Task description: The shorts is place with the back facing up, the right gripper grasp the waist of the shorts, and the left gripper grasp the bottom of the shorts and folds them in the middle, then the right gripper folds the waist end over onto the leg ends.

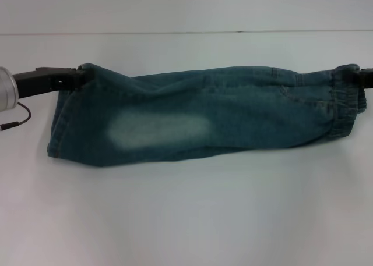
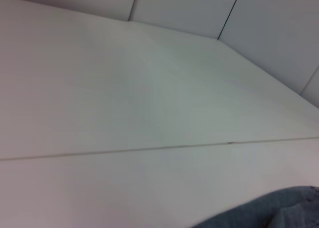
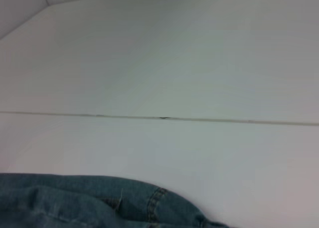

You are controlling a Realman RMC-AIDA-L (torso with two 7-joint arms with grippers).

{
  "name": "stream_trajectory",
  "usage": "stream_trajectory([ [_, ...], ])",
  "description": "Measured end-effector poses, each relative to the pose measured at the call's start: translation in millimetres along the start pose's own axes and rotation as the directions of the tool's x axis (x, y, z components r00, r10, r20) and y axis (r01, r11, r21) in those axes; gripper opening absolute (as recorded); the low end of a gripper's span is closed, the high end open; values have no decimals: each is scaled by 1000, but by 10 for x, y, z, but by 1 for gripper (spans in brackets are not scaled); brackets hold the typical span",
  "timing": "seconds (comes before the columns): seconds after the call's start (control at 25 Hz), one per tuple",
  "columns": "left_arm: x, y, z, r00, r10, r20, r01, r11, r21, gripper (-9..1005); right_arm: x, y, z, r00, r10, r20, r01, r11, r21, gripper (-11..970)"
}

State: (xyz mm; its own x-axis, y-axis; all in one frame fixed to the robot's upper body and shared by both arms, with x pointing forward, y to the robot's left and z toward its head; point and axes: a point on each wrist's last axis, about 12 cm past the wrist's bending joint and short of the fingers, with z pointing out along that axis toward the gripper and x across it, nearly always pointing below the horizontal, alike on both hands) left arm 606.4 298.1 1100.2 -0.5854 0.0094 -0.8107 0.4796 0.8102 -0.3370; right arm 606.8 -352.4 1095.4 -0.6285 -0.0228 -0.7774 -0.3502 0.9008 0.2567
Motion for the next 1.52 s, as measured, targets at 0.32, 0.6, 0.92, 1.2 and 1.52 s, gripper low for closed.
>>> stream_trajectory([
  [0.32, -37, 53, -9, 999, -18, 45, 20, 999, -42, 18, -99, -44, -27, 1000, -15, 21, 15, 1000, 22, 47],
  [0.6, -14, 87, -2, 999, -21, 47, 25, 997, -75, 16, -189, -53, 7, 999, -38, 26, 36, 998, 43, 56],
  [0.92, 66, 63, 95, 999, -23, 25, 26, 994, -107, 15, -201, -32, 81, 998, -57, 14, 56, 996, 71, 86],
  [1.2, 81, 32, 124, 999, -22, 42, 27, 991, -132, 44, -204, 33, 120, 997, -72, 8, 72, 996, 54, 188],
  [1.52, 83, 56, 105, 998, -37, 60, 46, 988, -146, 326, -167, 68, 120, 999, -42, 2, 42, 998, 40, 385],
])
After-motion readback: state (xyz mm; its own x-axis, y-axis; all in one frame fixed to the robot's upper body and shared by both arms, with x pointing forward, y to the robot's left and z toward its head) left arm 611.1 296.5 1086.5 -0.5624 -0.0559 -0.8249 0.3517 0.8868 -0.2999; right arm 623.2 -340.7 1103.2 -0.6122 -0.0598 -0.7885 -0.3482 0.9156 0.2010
